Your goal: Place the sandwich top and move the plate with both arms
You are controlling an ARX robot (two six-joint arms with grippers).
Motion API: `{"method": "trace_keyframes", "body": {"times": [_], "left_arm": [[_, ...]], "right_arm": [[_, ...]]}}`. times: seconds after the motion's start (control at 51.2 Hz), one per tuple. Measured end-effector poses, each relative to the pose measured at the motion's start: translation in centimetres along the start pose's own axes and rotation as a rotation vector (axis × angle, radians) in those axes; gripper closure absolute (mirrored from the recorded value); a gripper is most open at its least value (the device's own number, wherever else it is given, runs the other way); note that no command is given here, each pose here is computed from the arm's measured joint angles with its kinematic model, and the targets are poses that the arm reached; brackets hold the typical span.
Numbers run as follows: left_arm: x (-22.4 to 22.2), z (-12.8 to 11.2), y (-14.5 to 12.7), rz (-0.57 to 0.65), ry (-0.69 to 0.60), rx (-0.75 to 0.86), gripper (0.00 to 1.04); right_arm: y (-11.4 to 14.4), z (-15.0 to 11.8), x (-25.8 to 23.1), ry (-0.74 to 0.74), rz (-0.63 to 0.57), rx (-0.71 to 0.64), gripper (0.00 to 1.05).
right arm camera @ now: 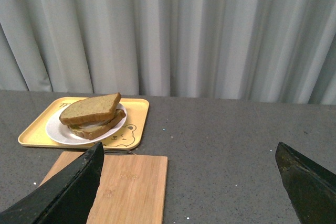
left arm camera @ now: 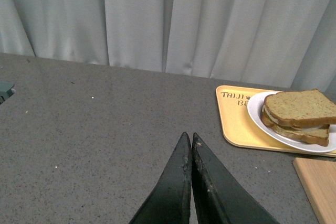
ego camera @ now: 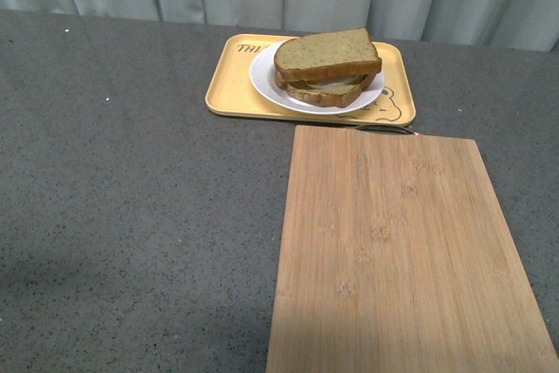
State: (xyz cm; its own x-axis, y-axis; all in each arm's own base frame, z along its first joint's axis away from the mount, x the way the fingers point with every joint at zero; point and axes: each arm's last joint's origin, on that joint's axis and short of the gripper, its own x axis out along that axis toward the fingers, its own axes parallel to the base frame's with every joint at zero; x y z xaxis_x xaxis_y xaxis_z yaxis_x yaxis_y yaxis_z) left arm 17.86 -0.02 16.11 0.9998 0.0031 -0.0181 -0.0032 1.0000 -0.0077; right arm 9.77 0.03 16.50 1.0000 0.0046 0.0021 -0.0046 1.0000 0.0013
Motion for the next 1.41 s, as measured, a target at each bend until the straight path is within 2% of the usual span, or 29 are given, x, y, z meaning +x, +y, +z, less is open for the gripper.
{"method": "trace_keyframes", "body": {"times": [0.684, 1.407], "left_arm": [[-4.6, 0.9, 0.0, -0.005, -0.030, 0.000, 1.01], [-6.7, 1.1, 0.0, -0.005, -0.040, 0.000, 1.01]], "right_arm": [[0.0, 0.0, 0.0, 0.000, 0.000, 0.000, 0.09], [0.0, 0.0, 0.0, 0.000, 0.000, 0.000, 0.09]]}}
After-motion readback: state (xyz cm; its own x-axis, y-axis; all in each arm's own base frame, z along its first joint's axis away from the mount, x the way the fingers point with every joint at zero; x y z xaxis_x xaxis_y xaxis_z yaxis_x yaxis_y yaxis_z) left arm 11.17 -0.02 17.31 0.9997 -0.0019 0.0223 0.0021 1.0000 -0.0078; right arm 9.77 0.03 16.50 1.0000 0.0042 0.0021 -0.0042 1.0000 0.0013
